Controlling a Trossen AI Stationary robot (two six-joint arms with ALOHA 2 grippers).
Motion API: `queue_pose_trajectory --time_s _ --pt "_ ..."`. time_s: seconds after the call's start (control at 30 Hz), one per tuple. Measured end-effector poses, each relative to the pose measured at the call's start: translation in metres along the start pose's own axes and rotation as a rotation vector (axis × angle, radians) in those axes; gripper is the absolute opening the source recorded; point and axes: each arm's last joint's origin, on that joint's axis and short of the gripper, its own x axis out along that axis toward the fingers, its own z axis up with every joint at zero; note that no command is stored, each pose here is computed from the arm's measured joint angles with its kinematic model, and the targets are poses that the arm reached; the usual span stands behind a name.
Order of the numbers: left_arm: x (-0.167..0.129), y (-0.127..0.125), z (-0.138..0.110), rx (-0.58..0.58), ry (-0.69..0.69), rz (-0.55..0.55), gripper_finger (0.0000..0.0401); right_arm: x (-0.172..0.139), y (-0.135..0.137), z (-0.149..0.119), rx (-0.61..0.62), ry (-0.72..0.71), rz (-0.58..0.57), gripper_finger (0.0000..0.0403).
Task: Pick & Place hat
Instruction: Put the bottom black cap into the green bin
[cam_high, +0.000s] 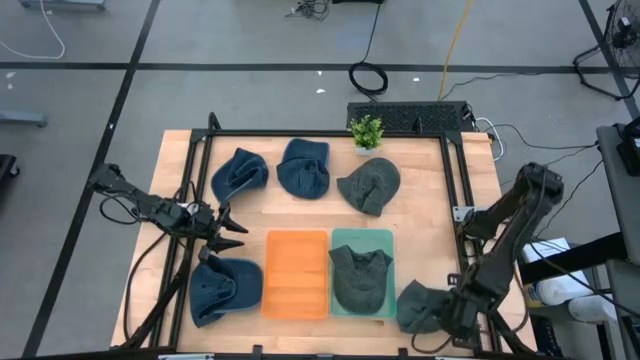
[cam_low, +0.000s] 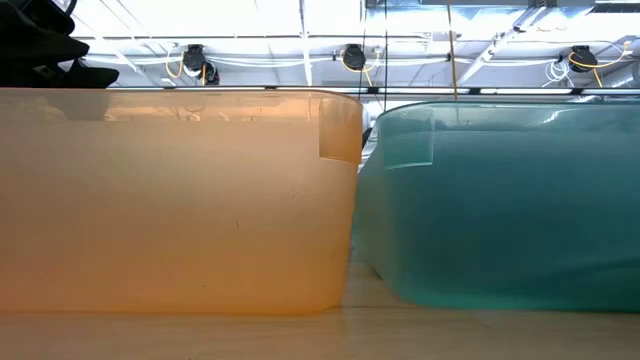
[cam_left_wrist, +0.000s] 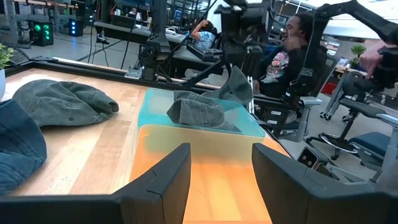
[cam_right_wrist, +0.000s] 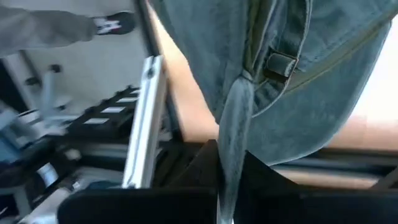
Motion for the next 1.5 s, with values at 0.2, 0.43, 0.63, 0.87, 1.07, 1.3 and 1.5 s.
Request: queue_pose_trajectory --time_s 0.2,0.43,0.63,0.87,1.07,1.3,1.5 --pt "0.000 0.000 0.000 0.000 0.000 0.000 0.0179 -0.031 -0.006 -0.008 -0.018 0.018 0.130 0.0001" --pt "0.000 0.000 0.000 0.000 0.000 0.000 0.0179 -0.057 -0.012 -0.018 -0.054 -0.030 0.244 0.0000" --pt "0.000 0.000 0.000 0.000 0.000 0.000 0.0179 -0.073 -0.011 -0.023 -0.098 -0.081 0.361 0.0000" --pt "0.000 0.000 0.000 0.000 0.000 0.000 0.0179 -0.085 -0.015 -0.029 -0.138 -0.142 0.404 0.0000" --pt "0.000 0.000 0.000 0.000 0.000 0.000 0.0179 -0.095 -0.020 -0.033 -0.183 -0.244 0.426 0.0000" --pt "0.000 0.000 0.000 0.000 0.000 0.000 0.0179 -0.106 -0.021 -0.034 -0.297 -0.425 0.440 0.0000" --pt "0.000 0.000 0.000 0.000 0.000 0.000 0.0179 -0.109 -0.023 -0.033 -0.392 -0.534 0.394 0.0000"
